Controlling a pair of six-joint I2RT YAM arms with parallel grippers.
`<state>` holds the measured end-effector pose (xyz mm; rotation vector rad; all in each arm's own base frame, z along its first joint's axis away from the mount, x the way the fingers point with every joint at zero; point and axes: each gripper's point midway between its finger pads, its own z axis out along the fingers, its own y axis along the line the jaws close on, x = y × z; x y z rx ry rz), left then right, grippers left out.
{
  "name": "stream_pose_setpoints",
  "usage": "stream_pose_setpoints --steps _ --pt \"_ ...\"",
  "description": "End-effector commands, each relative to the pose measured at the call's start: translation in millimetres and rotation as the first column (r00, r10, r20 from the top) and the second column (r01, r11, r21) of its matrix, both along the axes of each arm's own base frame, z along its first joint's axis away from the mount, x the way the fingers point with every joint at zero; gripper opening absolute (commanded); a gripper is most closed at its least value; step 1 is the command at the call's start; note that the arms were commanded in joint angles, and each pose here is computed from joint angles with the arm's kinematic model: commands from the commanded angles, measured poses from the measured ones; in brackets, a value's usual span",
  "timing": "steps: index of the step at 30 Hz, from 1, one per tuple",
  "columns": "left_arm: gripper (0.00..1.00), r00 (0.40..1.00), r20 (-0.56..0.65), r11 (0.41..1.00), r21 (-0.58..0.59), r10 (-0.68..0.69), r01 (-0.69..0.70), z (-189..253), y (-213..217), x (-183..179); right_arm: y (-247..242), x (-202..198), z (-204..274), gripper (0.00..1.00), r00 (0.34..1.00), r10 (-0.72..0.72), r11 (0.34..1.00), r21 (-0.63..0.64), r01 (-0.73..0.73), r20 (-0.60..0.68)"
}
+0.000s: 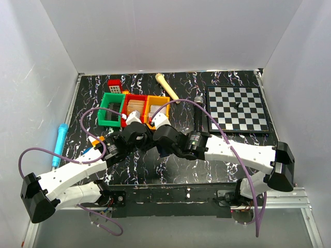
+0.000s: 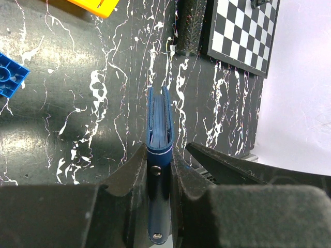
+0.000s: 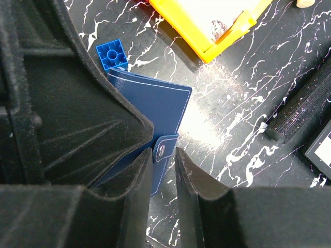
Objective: Take the credit cards out of the card holder
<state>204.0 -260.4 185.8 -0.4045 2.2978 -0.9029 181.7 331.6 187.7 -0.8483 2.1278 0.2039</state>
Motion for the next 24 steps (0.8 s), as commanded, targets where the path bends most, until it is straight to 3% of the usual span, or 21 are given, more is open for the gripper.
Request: stream_pose_setpoints --steps 1,10,24 --pt "0.00 0.997 0.066 0.993 -0.115 -0.033 0.041 43 -11 -4 -12 12 -2 0.30 0.999 -0.050 0.997 -0.053 0.050 0.013" --pt "0.00 0.997 0.071 0.992 -0.119 -0.027 0.035 43 -8 -4 -14 13 -8 0.03 0.998 -0.058 0.996 -0.063 0.057 -0.011" --pt "0.00 0.998 0.059 0.997 -0.074 0.016 -0.012 26 5 -4 -26 14 0 0.01 0.996 -0.093 0.996 0.006 0.093 -0.018"
